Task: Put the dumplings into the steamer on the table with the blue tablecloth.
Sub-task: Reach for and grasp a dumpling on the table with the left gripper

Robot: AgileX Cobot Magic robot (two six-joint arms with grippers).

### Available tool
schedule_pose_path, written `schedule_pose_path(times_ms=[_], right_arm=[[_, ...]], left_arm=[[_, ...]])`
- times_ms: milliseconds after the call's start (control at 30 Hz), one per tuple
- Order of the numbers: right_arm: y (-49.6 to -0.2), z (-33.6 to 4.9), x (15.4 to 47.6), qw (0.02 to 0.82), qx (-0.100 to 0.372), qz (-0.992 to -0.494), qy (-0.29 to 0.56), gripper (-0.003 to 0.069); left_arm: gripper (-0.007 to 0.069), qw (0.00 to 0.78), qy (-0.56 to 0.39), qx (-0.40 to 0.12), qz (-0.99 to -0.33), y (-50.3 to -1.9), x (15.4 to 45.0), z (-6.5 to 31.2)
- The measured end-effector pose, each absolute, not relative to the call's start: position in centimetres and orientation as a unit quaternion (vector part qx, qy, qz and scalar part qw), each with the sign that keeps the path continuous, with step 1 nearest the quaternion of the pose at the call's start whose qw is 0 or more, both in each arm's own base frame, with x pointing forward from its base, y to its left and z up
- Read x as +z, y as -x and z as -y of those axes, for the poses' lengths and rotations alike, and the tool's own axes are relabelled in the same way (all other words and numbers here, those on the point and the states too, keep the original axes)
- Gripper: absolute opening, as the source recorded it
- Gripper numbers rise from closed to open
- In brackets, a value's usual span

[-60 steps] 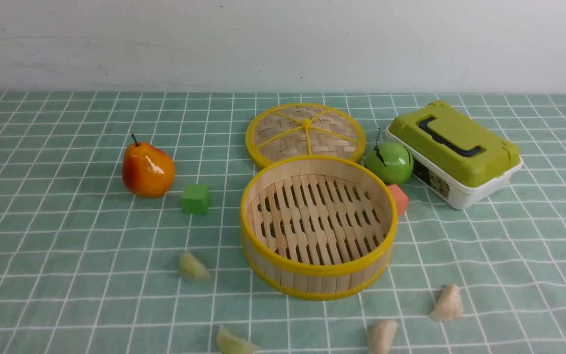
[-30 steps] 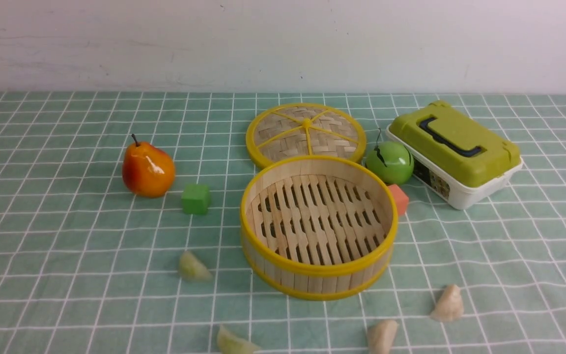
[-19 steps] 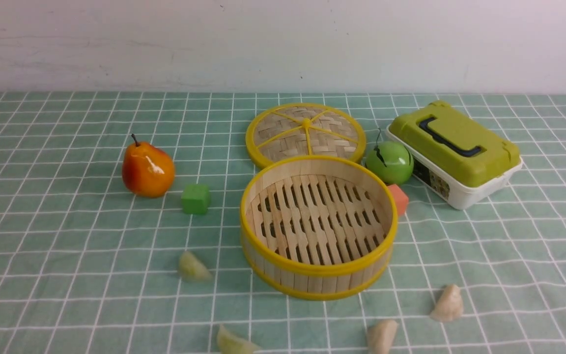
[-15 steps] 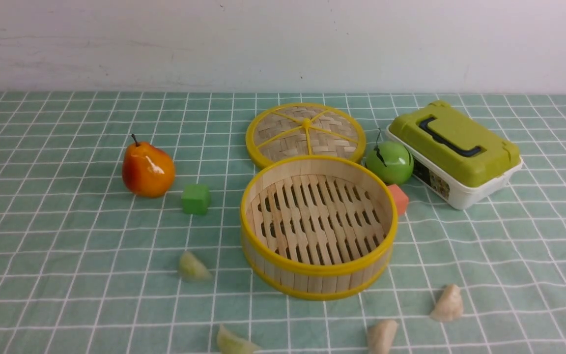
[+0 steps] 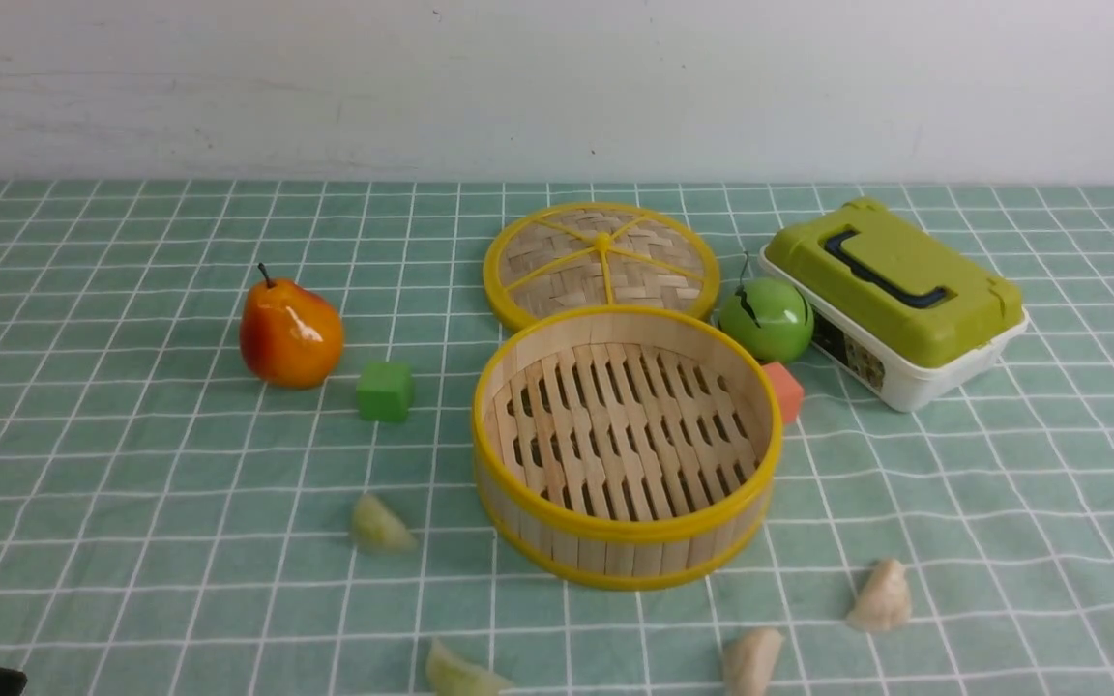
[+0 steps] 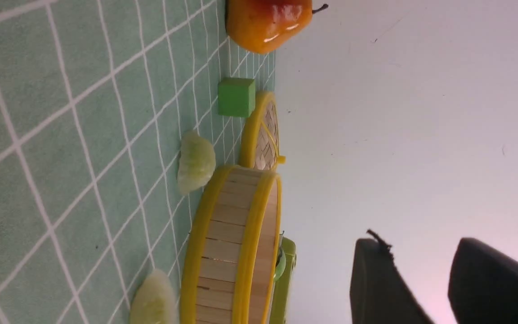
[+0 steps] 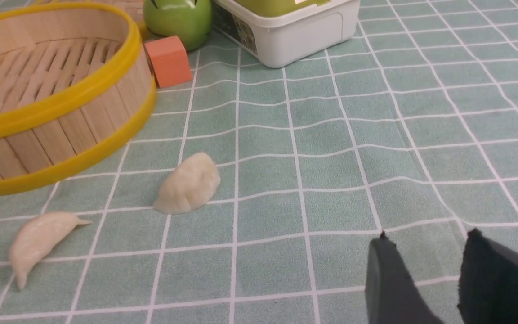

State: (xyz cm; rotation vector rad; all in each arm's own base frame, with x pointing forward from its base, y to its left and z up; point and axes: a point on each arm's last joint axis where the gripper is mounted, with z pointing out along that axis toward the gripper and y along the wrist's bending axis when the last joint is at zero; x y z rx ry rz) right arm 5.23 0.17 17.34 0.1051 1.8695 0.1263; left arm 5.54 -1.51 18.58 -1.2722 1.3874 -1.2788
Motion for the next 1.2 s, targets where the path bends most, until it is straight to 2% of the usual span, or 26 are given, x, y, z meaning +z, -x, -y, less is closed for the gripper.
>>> schedule_pose_path(times_ms=[133,233,333,367,467,533,600,633,667,700,767,967,1100,1167,1200], right_arm=[[-5.2,-0.2,17.3,0.591,0.054,-0.803,-0.045,0.0240],[-5.2,-0.2,17.3,0.591,0.053,-0.804,-0.045,0.0240],[-5.2,-0.1,17.3,0.592,0.049,-0.804,-0.042,0.0240],[-5.2,-0.1,17.3,0.592,0.049,-0.804,-0.042,0.0240],[-5.2,-0.2,17.4,0.592,0.062,-0.802,-0.052,0.0240],[-5.3,-0.6,17.6,0.587,0.144,-0.787,-0.123,0.0240],[-5.3,-1.0,17.6,0.568,0.229,-0.765,-0.198,0.0240],[-5.3,-1.3,17.8,0.546,0.300,-0.738,-0.260,0.0240],[-5.3,-1.3,17.8,0.545,0.304,-0.735,-0.265,0.0240],[-5.4,-1.5,18.1,0.519,0.368,-0.702,-0.320,0.0240],[-5.4,-1.7,18.3,0.495,0.412,-0.676,-0.358,0.0240],[-5.4,-1.7,18.3,0.503,0.406,-0.679,-0.347,0.0240],[-5.2,-1.8,19.2,0.542,0.357,-0.711,-0.271,0.0235],[-4.8,-2.0,21.4,0.574,0.323,-0.725,-0.203,0.0200],[-4.7,-2.1,23.1,0.586,0.299,-0.736,-0.161,0.0153]], left_arm=[[0.0237,0.461,0.443,-0.472,-0.607,-5.4,19.2,1.8],[0.0209,0.514,0.364,-0.440,-0.640,-5.0,21.4,2.0],[0.0109,0.552,0.270,-0.381,-0.691,-4.9,24.6,2.4],[0.0062,0.552,0.251,-0.363,-0.708,-5.1,25.3,2.4],[-0.0014,0.532,0.205,-0.314,-0.760,-5.9,27.0,2.6],[-0.0014,0.477,0.166,-0.264,-0.821,-7.5,28.8,2.5],[-0.0014,0.445,0.145,-0.235,-0.852,-8.3,29.7,2.4],[-0.0014,0.411,0.129,-0.207,-0.878,-9.4,30.1,2.2],[-0.0014,0.406,0.128,-0.207,-0.881,-9.5,30.2,2.2],[-0.0014,0.373,0.108,-0.180,-0.904,-10.6,30.6,1.9],[-0.0014,0.326,0.083,-0.150,-0.930,-12.2,30.8,1.6],[-0.0014,0.247,-0.018,-0.110,-0.963,-16.3,30.4,3.4],[-0.0013,0.220,-0.035,-0.093,-0.970,-18.8,30.4,5.4],[0.0001,0.215,-0.036,-0.089,-0.972,-20.3,30.6,6.4],[0.0021,0.213,-0.039,-0.089,-0.972,-21.3,30.7,7.0]])
